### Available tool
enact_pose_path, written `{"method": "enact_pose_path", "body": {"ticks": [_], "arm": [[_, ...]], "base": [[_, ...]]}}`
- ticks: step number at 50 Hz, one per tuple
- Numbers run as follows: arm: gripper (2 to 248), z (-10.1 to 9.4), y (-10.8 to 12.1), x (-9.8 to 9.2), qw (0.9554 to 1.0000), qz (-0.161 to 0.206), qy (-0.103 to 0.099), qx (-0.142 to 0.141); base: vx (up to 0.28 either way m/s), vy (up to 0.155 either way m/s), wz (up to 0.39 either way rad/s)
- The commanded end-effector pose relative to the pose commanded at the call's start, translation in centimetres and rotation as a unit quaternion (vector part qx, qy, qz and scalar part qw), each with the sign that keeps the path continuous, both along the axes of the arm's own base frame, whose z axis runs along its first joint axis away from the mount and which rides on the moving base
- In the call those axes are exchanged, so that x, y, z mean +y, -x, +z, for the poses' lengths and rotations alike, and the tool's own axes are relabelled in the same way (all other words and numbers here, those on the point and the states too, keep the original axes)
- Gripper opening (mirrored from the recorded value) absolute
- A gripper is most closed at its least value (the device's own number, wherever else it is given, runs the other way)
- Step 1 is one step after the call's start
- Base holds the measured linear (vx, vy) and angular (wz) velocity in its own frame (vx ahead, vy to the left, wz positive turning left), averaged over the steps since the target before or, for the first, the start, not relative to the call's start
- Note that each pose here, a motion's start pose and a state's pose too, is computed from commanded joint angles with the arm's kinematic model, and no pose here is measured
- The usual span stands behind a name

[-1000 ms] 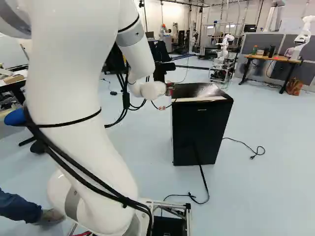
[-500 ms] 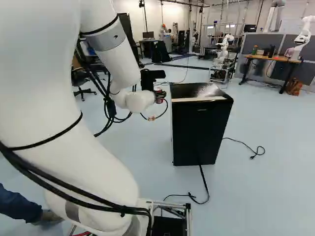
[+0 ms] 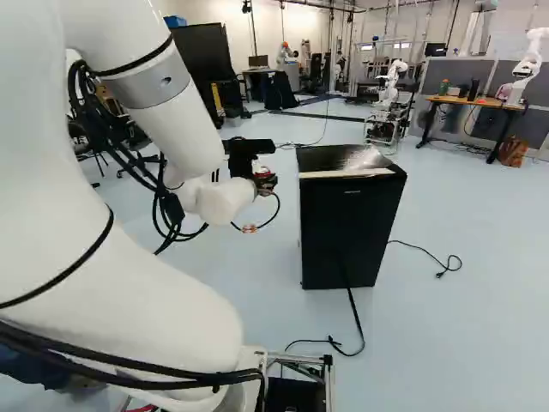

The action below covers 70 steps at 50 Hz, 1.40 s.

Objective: Grab a drink from the fridge

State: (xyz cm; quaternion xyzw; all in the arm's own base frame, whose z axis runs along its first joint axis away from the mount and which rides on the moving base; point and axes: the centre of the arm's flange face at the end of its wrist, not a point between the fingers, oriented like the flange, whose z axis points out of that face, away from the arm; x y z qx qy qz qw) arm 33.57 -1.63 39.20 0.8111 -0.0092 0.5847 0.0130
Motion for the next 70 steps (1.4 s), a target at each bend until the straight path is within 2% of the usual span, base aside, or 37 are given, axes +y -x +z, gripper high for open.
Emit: {"method": "enact_pose_path", "body": {"ticks": [15,34,49,70], "arm": [[98,-1.2,3.1,0.9,1.0,0.007,-0.003,0.002],[98,-2.2,5.5,1.4,0.9999,0.013,-0.005,0.004],[98,-2.6,6.4,1.6,0.9999,0.015,-0.005,0.005],[98,-2.6,6.5,1.6,0.9999,0.015,-0.005,0.005]], "base": [[0.0,0.0,0.0],[0.0,0.0,0.0],[0.0,0.0,0.0],[0.0,0.0,0.0]]}}
